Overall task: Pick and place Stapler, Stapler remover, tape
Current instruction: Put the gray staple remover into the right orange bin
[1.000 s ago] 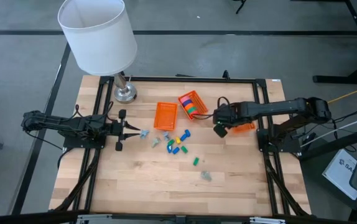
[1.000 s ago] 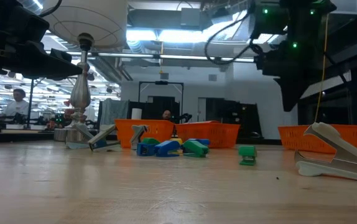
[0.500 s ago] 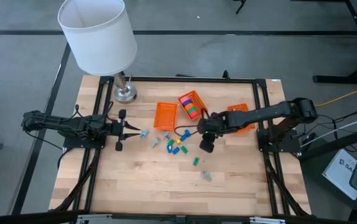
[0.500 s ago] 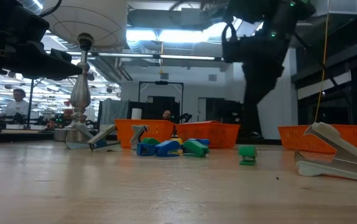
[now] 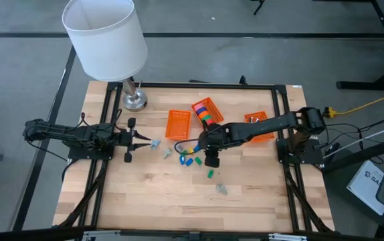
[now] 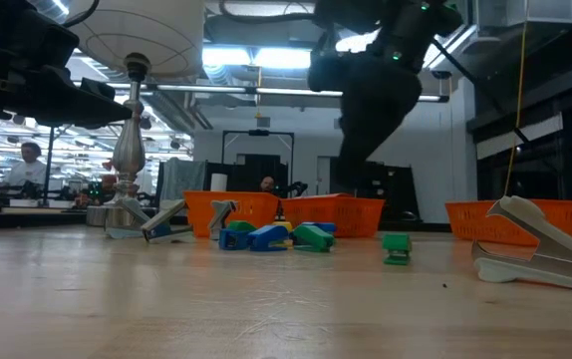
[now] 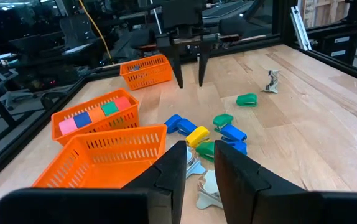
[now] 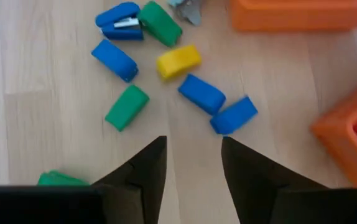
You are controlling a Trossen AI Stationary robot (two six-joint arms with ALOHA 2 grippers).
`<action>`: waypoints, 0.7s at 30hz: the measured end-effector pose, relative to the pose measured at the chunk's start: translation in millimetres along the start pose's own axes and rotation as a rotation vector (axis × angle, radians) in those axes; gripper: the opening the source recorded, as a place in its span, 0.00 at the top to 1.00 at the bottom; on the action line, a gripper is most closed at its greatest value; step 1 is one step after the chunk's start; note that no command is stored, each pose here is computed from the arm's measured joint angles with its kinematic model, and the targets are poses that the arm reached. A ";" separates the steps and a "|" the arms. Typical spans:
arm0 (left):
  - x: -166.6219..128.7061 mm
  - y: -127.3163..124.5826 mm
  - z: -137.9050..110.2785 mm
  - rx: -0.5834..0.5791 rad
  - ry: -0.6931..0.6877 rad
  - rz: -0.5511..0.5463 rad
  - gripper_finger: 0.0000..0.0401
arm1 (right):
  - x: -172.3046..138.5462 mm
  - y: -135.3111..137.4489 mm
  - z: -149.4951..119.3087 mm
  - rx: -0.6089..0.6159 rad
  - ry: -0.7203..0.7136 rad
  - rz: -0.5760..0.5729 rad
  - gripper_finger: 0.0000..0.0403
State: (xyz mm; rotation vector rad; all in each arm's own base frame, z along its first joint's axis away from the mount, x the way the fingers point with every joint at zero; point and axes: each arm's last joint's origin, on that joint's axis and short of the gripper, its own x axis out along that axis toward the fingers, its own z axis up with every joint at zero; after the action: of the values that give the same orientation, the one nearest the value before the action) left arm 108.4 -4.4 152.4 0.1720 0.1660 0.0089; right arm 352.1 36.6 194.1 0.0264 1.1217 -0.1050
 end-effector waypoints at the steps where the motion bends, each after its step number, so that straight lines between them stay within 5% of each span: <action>1: 0.0 0.0 -0.1 0.000 0.000 0.000 0.81 | 1.7 1.7 1.7 -0.017 0.001 0.001 0.61; 8: 0.0 0.0 -0.1 0.000 0.000 0.000 0.80 | 3.7 20.8 -0.8 -0.155 0.029 0.067 0.61; 21: 0.0 0.0 0.0 0.000 0.000 0.000 0.81 | -6.6 65.1 -16.8 -0.072 0.138 0.339 0.61</action>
State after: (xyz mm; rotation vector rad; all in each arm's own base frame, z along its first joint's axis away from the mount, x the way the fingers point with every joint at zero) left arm 108.4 -4.4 152.3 0.1720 0.1660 0.0089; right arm 340.5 103.0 190.6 0.1614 1.2433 0.2431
